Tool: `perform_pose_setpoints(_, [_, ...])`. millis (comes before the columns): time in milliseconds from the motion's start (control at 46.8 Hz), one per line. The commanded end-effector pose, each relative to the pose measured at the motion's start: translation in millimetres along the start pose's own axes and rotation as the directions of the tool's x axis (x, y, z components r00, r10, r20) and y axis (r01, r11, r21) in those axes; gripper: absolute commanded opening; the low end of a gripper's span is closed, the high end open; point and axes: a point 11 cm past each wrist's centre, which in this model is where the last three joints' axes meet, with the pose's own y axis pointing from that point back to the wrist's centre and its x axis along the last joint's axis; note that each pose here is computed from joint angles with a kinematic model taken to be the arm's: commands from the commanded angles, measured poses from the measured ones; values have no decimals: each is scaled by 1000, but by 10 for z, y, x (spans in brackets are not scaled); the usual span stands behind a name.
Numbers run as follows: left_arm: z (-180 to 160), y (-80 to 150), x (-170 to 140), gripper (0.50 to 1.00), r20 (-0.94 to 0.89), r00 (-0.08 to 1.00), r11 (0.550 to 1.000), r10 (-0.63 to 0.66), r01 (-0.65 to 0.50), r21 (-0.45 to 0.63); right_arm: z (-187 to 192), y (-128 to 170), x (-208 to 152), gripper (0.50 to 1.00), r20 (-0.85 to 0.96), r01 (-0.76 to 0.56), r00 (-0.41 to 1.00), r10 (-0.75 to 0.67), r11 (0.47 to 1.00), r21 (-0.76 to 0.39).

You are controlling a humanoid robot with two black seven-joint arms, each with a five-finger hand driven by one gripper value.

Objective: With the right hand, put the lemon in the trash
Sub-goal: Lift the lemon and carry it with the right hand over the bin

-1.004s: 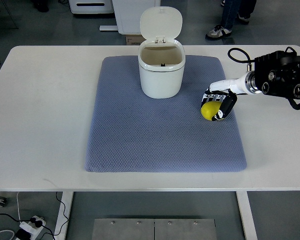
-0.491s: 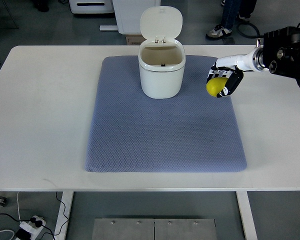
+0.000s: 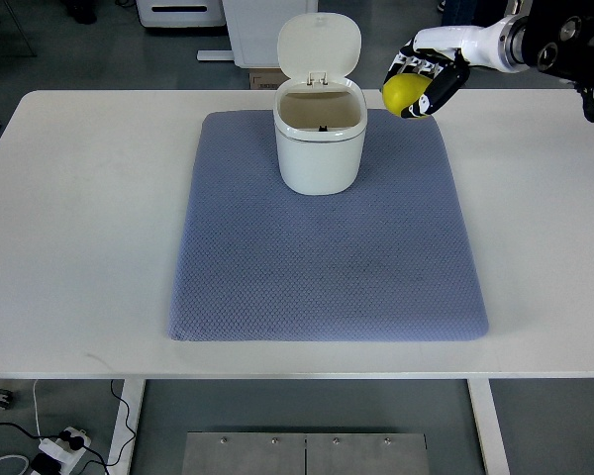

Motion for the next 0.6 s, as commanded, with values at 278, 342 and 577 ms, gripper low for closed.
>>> perform_pose_setpoints(278, [1,1,-5,1000,0,1000,1000,-2,2,0,-337,-50,130,500,172,-76,984,57,991,107])
perform_pose_setpoints(342, [0,0,0,1000,0,1000,1000,0,0,0,-423,-87,133,500,187,-86,980,62,989,122])
perform_pose_setpoints(577, [0,0,0,1000,-1,1000,1000,0,0,0,-512,-290,-5,500,270,-109,961,65,983,148])
